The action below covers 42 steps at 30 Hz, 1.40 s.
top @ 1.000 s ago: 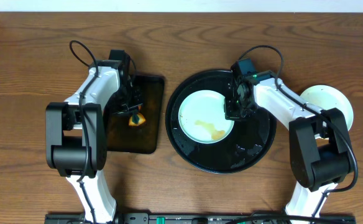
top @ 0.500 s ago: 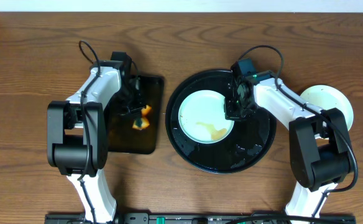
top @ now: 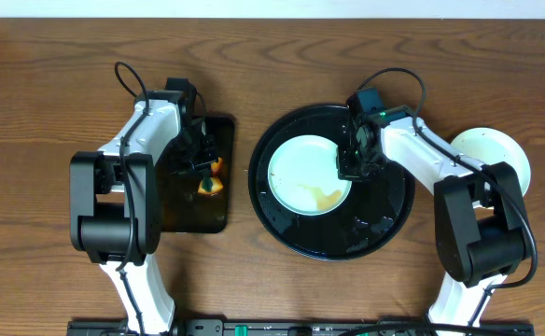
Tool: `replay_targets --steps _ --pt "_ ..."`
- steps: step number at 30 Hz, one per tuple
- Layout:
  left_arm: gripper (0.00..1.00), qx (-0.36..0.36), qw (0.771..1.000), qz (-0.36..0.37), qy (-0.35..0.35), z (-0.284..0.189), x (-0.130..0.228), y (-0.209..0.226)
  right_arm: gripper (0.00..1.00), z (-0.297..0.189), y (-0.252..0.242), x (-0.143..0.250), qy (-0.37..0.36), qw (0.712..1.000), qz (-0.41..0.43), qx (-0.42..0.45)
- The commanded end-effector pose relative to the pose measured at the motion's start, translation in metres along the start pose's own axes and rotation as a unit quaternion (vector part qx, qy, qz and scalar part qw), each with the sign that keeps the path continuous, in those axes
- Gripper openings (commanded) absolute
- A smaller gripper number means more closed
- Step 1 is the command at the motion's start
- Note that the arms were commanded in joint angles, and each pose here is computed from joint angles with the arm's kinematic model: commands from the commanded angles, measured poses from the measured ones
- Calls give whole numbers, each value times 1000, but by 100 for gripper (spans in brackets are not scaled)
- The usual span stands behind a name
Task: Clean dirty plates on tray and stack at the side
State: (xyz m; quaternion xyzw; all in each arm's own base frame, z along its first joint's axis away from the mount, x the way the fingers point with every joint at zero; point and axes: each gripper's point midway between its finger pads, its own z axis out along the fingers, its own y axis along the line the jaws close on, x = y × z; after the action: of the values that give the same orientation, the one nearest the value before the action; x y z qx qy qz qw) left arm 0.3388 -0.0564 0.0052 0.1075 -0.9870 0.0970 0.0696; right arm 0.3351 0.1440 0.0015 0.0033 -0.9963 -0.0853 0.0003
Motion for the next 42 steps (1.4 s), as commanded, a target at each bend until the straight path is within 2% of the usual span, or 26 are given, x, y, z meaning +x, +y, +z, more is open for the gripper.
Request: replay_targets --steps 1,11,20,29,35,42 --pt "7 15 999 28 -1 -7 5 -8 1 18 -15 16 32 999 -2 32" --pt "8 24 992 51 -109 -70 -5 -20 1 18 -15 16 32 999 -2 32" --pt "8 -81 984 -42 -150 -78 -16 19 1 18 -14 16 32 999 -2 32" --pt "8 -83 982 -58 -158 -83 -16 21 1 18 -15 16 32 999 -2 32" --pt "7 -112 965 -55 -232 -122 -17 20 1 18 -15 16 32 999 -2 32" --pt "7 -140 932 -47 -331 -170 -12 3 1 18 -15 16 32 999 -2 32"
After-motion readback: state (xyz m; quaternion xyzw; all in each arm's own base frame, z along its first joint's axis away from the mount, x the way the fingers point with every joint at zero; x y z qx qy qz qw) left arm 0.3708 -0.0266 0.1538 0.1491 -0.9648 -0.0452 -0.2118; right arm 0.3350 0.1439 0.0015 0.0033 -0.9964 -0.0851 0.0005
